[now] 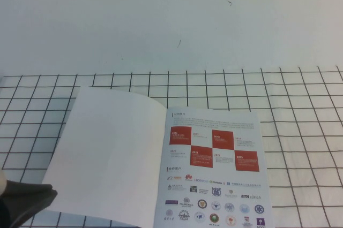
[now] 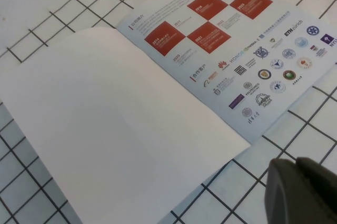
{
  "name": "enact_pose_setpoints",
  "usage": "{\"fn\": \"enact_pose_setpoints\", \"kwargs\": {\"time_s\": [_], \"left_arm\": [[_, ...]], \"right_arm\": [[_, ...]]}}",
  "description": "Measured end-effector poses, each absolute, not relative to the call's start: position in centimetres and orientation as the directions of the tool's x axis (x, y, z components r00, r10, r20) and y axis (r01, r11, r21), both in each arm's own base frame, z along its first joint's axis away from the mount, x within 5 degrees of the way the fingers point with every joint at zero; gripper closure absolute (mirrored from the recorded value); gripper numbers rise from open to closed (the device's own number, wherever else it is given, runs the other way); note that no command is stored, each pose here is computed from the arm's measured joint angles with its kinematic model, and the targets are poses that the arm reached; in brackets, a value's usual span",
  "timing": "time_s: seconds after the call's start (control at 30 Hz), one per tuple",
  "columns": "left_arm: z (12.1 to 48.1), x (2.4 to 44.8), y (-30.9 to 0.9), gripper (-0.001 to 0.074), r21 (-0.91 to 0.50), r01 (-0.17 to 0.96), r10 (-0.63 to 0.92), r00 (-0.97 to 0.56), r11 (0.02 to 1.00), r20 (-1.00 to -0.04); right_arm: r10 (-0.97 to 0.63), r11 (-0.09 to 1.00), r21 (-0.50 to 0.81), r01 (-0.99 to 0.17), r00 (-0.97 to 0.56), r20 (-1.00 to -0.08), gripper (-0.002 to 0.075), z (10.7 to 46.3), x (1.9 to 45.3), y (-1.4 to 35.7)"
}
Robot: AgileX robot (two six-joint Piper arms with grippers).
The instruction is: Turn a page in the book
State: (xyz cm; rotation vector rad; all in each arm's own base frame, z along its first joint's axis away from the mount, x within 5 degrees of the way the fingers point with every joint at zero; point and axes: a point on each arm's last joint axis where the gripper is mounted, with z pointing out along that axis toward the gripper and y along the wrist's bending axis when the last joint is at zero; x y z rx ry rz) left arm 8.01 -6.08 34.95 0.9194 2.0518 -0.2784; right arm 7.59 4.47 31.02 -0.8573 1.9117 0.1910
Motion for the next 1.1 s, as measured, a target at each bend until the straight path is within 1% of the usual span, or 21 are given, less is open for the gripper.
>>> {"fn": "enact_pose_setpoints", "kwargs": {"time_s": [0.1, 0.2, 0.27, 0.37, 0.47, 0.6, 0.7, 0.77, 0.87, 1.0, 1.1], "left_arm": [[34.9, 8.0, -6.1, 0.0738, 0.131, 0.697, 0.510, -0.370, 0.705, -0.776], [35.0, 7.9, -5.9, 0.0738, 0.142, 0.685, 0.486, -0.340, 0.714, -0.805], [34.7, 7.8, -5.6, 0.0738, 0.143, 0.656, 0.441, -0.314, 0.741, -0.841], [33.4, 7.5, -4.5, 0.0738, 0.129, 0.554, 0.314, -0.254, 0.823, -0.915], [30.3, 7.3, -3.3, 0.0738, 0.100, 0.431, 0.201, -0.194, 0.897, -0.960], [24.4, 6.7, -1.9, 0.0738, 0.048, 0.270, 0.085, -0.126, 0.962, -0.988], [20.9, 6.2, -1.1, 0.0738, 0.033, 0.166, 0.048, -0.087, 0.986, -0.995], [19.6, 5.8, -0.8, 0.0738, 0.029, 0.125, 0.039, -0.081, 0.992, -0.996], [18.8, 5.6, -0.6, 0.0738, 0.036, 0.090, 0.047, -0.119, 0.995, -0.992], [17.4, 5.4, -0.6, 0.0738, 0.036, 0.073, 0.054, -0.258, 0.997, -0.965], [17.3, 5.3, -0.5, 0.0738, 0.005, 0.044, 0.017, -0.278, 0.999, -0.960]], "right_arm": [[-0.480, 0.737, -0.227, -0.637, -0.258, -0.838, 0.0726, 31.0, 7.6, 4.5], [-0.478, 0.738, -0.224, -0.636, -0.259, -0.839, 0.0726, 31.0, 7.6, 4.5], [-0.477, 0.738, -0.223, -0.637, -0.259, -0.840, 0.0726, 31.0, 7.6, 4.5], [-0.476, 0.738, -0.222, -0.637, -0.259, -0.840, 0.0726, 31.0, 7.6, 4.5], [-0.475, 0.739, -0.221, -0.637, -0.259, -0.841, 0.0726, 31.0, 7.6, 4.5], [-0.473, 0.739, -0.219, -0.637, -0.259, -0.842, 0.0726, 31.0, 7.6, 4.5], [-0.468, 0.741, -0.213, -0.636, -0.262, -0.844, 0.0726, 31.1, 7.6, 4.5], [-0.463, 0.744, -0.207, -0.635, -0.267, -0.846, 0.0726, 31.1, 7.6, 4.5], [-0.459, 0.746, -0.203, -0.634, -0.269, -0.847, 0.0726, 31.1, 7.6, 4.5], [-0.455, 0.747, -0.199, -0.635, -0.269, -0.849, 0.0726, 31.1, 7.6, 4.6], [-0.453, 0.746, -0.195, -0.636, -0.270, -0.850, 0.0726, 31.1, 7.5, 4.6]]}}
